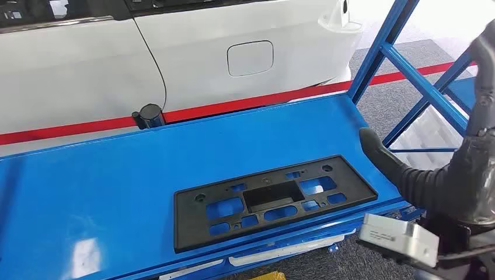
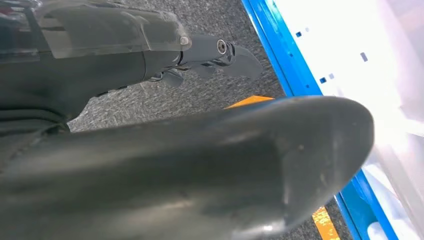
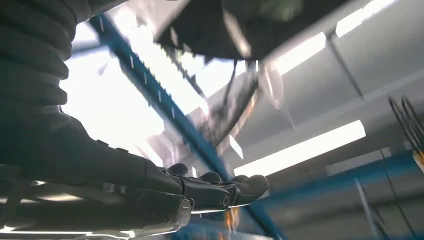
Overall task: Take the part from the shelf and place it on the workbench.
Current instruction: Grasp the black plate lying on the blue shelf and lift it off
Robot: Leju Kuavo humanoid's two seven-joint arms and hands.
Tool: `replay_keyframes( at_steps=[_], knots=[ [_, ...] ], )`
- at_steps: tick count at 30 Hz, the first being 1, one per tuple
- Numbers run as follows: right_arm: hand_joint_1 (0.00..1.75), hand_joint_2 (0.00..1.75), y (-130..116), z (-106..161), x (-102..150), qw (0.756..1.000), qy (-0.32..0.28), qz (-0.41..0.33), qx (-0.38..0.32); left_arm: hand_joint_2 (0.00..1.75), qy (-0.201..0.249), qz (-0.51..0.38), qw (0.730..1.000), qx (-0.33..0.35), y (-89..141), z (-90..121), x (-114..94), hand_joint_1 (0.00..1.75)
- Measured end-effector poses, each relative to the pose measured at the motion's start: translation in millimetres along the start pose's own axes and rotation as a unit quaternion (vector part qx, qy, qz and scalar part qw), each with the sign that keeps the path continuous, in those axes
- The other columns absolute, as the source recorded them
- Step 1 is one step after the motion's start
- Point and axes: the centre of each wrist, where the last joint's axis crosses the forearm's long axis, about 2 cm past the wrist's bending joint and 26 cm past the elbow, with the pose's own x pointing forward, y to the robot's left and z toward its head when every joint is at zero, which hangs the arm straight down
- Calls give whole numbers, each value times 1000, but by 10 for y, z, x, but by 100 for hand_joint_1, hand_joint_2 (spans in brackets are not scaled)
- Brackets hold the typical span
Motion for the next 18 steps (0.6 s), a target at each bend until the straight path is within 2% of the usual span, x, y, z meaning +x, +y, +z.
replay_keyframes(
  at_steps=[3, 8, 12, 18],
  knots=[
    [0, 175, -7, -34, -41, 995, 18, -86, 50, 0, 4, 0, 1000, -1, -12, 2, 0, 0],
    [0, 175, 9, -84, -203, 966, 66, -210, 137, 0, 20, 3, 1000, -5, -62, 32, -61, 0],
    [0, 175, 23, -152, -369, 945, 110, -237, 197, 0, 27, 10, 1000, -7, -110, 60, -112, 0],
    [0, 175, 54, -260, -568, 923, 157, -247, 250, 0, 28, 17, 999, -11, -187, 79, -116, 0]
  ],
)
